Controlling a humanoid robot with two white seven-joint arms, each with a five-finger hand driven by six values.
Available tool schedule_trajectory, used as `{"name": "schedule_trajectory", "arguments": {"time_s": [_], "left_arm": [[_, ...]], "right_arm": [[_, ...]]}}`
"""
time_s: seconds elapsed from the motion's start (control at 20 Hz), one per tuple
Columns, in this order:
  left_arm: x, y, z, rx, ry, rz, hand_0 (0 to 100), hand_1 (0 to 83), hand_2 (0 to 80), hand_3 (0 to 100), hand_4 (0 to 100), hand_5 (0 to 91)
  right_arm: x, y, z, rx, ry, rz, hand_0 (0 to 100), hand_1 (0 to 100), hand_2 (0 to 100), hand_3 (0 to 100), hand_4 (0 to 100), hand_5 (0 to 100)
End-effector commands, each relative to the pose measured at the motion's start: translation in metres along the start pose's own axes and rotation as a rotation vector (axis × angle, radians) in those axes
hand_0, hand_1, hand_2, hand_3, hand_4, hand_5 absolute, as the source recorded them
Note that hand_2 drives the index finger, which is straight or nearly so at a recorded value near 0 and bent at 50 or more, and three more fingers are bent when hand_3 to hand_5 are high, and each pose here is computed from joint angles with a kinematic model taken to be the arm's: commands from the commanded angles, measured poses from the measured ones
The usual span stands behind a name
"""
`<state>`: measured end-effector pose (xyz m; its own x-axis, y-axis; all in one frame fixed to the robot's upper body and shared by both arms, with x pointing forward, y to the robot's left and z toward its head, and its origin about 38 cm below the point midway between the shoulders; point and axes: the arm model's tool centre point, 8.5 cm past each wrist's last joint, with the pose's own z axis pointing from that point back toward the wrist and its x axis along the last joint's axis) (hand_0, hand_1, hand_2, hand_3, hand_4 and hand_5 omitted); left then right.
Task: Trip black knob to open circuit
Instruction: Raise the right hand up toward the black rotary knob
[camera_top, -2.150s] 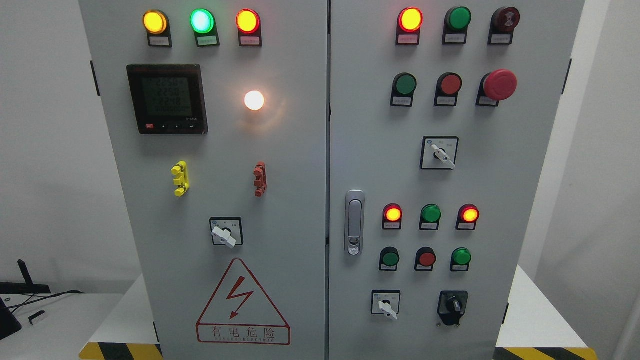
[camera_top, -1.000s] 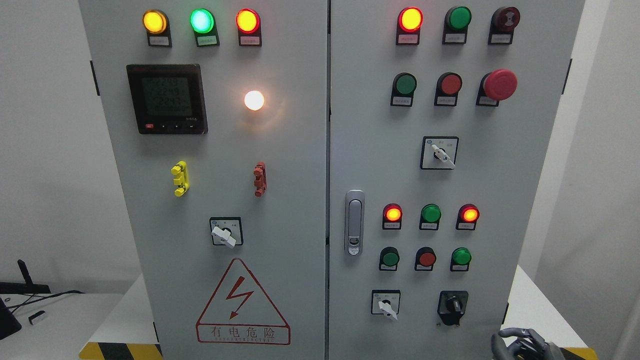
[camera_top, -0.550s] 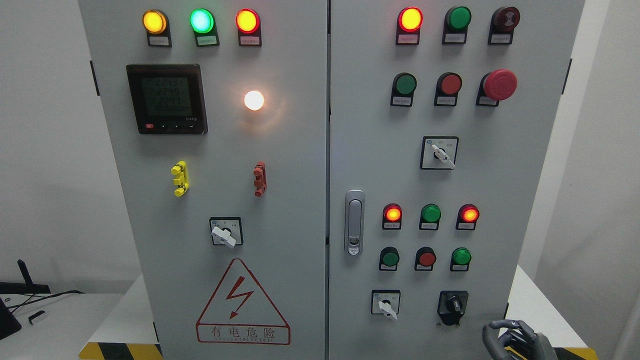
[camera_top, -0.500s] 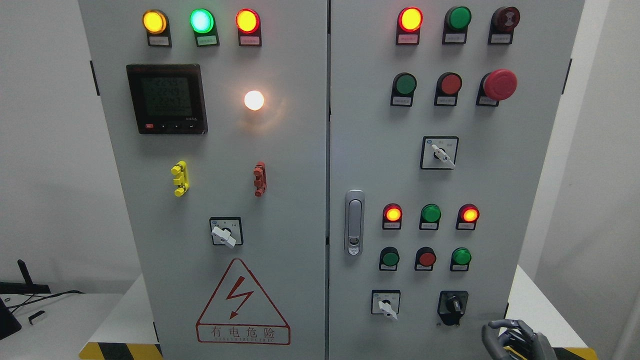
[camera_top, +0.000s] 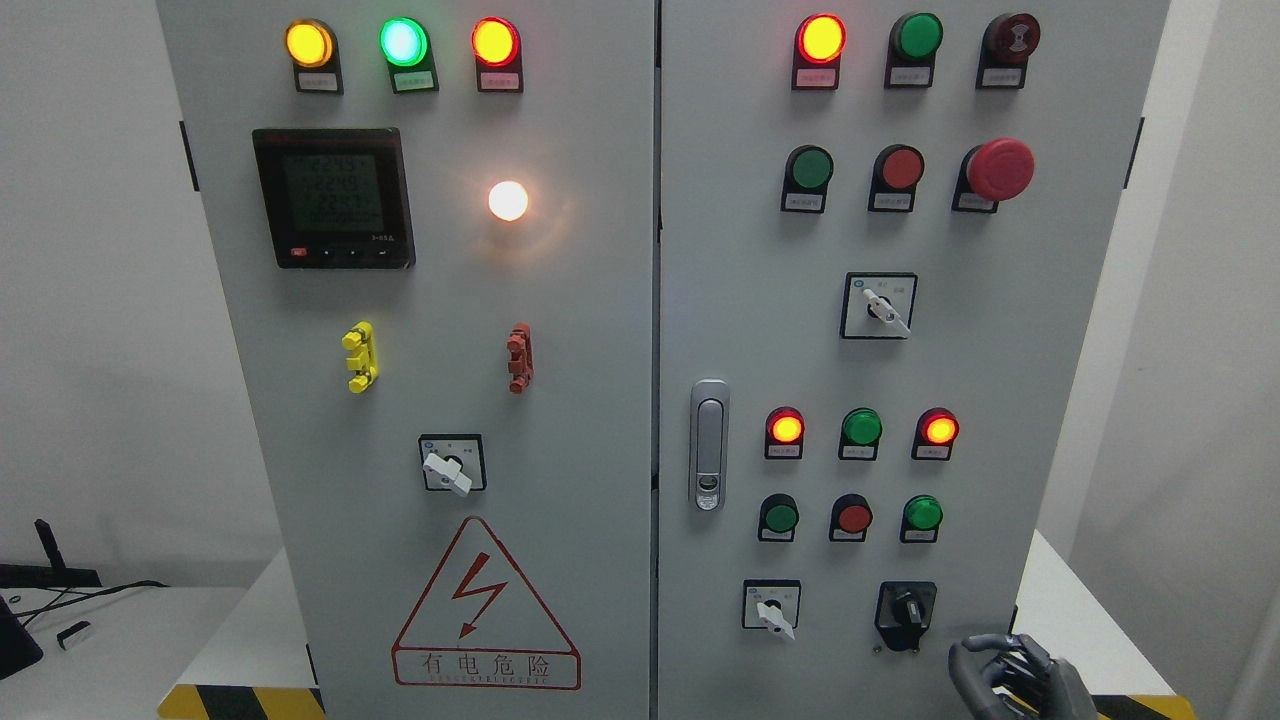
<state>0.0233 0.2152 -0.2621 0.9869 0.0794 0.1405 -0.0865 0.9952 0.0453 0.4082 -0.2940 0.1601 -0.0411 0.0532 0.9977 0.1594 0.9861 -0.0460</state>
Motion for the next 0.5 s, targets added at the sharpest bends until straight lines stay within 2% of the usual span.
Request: {"name": "schedule_trajectory", "arguments": {"time_s": [0.0, 0.45], "left_arm": [[0.0003, -0.0003, 0.0, -0.005, -0.003, -0.03, 12, 38.9, 0.0, 0, 0, 0.0], [0.0003, -0.0003, 0.0, -0.005, -0.003, -0.03, 12, 38.9, 0.0, 0, 0, 0.0]], "right_arm": [[-0.0063, 0.0125, -0.0061, 0.028, 0.022, 0.004, 45, 80, 51, 85, 77, 80], [-0.0113, 0.0148, -0.0097, 0.023, 0.036, 0.006, 45, 80, 51, 85, 77, 80]]}}
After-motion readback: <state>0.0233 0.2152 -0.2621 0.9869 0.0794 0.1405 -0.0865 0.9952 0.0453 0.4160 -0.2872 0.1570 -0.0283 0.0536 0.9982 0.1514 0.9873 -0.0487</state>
